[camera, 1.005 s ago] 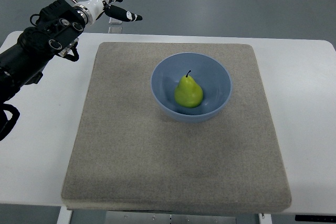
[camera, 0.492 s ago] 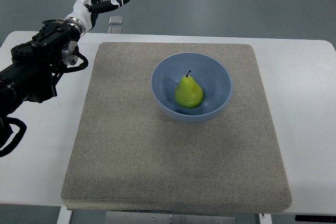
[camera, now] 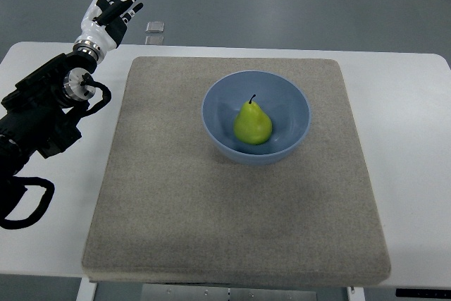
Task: Place pear in bowl with left hand
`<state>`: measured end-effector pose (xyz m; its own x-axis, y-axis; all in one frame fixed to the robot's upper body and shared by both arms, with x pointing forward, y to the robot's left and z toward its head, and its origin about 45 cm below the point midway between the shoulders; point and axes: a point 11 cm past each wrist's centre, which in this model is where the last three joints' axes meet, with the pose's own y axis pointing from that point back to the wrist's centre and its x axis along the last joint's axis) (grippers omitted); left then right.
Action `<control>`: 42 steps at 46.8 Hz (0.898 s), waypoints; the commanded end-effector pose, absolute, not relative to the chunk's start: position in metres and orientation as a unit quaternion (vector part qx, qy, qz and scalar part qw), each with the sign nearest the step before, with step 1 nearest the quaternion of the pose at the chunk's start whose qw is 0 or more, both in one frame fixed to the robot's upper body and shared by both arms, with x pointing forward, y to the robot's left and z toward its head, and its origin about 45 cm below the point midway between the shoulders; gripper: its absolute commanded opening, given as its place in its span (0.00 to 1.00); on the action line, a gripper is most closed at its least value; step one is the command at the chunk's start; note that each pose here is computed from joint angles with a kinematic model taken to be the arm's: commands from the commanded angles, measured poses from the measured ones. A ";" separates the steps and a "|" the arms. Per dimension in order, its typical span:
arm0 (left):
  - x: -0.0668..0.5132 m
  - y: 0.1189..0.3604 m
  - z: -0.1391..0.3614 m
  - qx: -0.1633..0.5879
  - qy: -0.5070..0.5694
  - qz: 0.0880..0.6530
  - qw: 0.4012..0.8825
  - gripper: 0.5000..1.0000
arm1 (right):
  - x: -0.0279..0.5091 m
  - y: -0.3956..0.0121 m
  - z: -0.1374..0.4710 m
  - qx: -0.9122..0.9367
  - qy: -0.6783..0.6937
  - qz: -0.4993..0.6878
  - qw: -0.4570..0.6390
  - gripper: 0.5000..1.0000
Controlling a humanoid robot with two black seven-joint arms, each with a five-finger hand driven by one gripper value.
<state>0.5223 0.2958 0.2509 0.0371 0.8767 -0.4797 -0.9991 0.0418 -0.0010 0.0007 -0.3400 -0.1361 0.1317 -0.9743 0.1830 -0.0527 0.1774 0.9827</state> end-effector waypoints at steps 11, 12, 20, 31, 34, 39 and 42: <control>0.523 0.291 0.247 -0.167 0.183 0.684 0.686 0.98 | 0.000 -0.340 -0.136 0.496 -0.518 -0.407 0.566 0.85; 0.523 0.291 0.247 -0.164 0.182 0.686 0.686 0.98 | 0.000 -0.340 -0.136 0.496 -0.518 -0.407 0.566 0.85; 0.524 0.299 0.244 -0.148 0.180 0.719 0.655 0.98 | 0.001 -0.340 -0.136 0.496 -0.519 -0.406 0.566 0.85; 0.520 0.294 0.236 -0.149 0.189 0.711 0.660 0.98 | 0.001 -0.340 -0.136 0.496 -0.518 -0.407 0.566 0.85; 0.519 0.294 0.234 -0.150 0.190 0.708 0.663 0.98 | 0.001 -0.340 -0.136 0.496 -0.519 -0.406 0.566 0.85; 0.519 0.293 0.234 -0.148 0.188 0.707 0.665 0.98 | 0.001 -0.340 -0.136 0.496 -0.519 -0.406 0.566 0.85; 0.519 0.293 0.234 -0.147 0.188 0.707 0.666 0.98 | 0.000 -0.340 -0.136 0.495 -0.518 -0.407 0.566 0.85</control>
<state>0.5194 0.2928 0.2341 -0.0708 0.8848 -0.4606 -0.9966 -0.0434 0.0698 0.0010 -0.3401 -0.1361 0.1318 -0.9742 0.1832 -0.0532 0.1776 0.9827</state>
